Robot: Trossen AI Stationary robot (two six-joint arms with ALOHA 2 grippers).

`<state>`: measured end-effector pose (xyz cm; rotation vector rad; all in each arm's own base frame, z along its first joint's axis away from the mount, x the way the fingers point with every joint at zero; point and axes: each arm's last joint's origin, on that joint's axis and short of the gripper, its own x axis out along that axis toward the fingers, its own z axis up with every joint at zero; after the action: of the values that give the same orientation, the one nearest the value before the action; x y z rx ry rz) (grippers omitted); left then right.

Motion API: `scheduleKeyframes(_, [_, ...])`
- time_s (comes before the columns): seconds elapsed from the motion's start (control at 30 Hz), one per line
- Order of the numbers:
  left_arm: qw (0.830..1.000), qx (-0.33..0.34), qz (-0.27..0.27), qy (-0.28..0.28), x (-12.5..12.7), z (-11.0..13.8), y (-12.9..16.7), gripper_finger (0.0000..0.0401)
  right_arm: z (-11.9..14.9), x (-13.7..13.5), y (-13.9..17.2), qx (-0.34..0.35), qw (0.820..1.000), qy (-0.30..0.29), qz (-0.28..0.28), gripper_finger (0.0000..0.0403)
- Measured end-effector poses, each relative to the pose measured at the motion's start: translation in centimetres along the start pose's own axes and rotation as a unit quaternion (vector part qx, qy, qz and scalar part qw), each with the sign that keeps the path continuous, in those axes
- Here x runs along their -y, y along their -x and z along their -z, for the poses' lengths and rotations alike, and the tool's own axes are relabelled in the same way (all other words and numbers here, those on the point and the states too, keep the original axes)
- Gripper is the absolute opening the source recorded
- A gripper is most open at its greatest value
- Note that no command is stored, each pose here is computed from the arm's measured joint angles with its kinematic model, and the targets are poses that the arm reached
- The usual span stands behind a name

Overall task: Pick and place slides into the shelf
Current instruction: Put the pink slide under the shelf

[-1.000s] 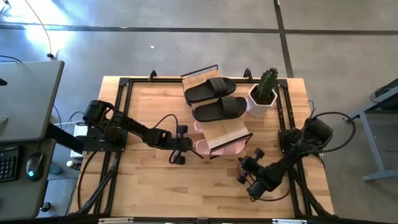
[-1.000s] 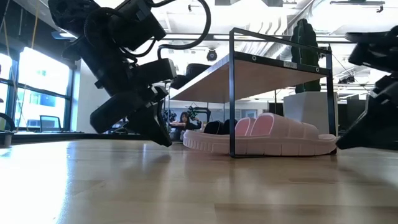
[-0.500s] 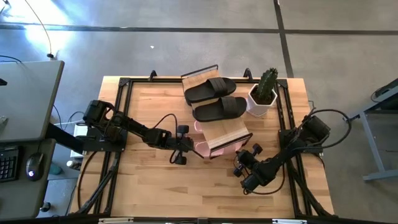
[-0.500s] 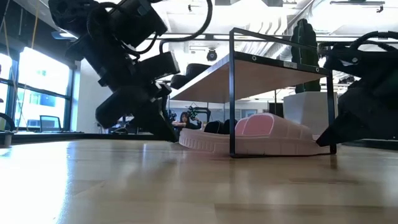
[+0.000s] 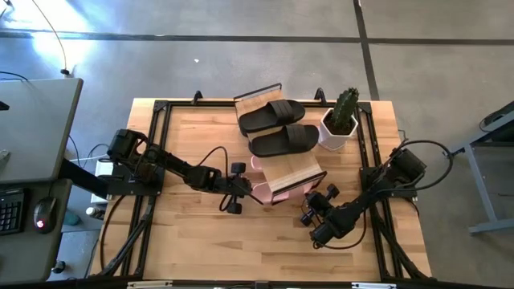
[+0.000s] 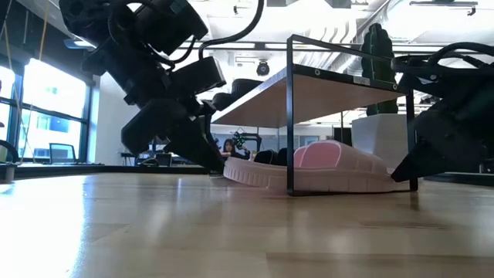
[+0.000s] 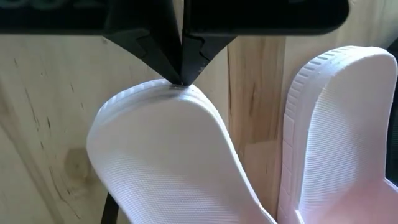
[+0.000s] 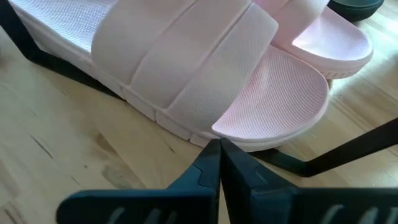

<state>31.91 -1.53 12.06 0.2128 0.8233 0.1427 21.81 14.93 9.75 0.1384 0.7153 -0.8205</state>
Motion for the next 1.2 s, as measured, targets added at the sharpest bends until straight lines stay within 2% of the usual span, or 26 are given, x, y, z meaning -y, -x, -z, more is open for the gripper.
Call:
scheduleKeyframes(0.23, [1.000, -0.001, -0.018, 0.001, -0.1, 0.0, 0.0, 0.0000, 0.0, 0.0, 0.0, 0.000, 1.000, -0.005, 0.001, 0.0000])
scheduleKeyframes(0.37, [0.998, -0.033, -0.055, -0.008, -0.3, 0.6, 0.0, 0.0000, 0.0, 0.2, 0.0, -0.001, 1.000, -0.012, 0.006, 0.0000])
scheduleKeyframes(0.47, [0.997, -0.047, -0.057, -0.013, -0.3, 0.8, 0.2, 0.0000, 0.0, 0.2, 0.0, -0.001, 1.000, -0.013, 0.008, 0.0000])
scheduleKeyframes(0.7, [0.998, -0.014, 0.041, -0.038, 1.5, 0.2, 0.5, 0.0000, 0.0, 0.2, 0.0, -0.001, 1.000, -0.018, 0.008, 0.0000])
scheduleKeyframes(0.87, [0.998, -0.016, 0.053, -0.030, 2.6, 1.0, 0.8, 0.0000, 0.7, 0.1, -0.4, 0.003, 1.000, -0.025, 0.017, 0.0000])
scheduleKeyframes(1.0, [0.998, 0.031, 0.058, -0.015, 2.6, 0.6, 0.8, 0.0000, 1.1, 0.1, -0.6, 0.009, 0.999, -0.024, 0.021, 0.0000])
scheduleKeyframes(1.2, [0.997, 0.065, 0.040, -0.007, 2.5, 0.0, 0.8, 0.0000, 1.1, 0.0, -0.6, 0.011, 0.999, -0.025, 0.020, 0.0000])
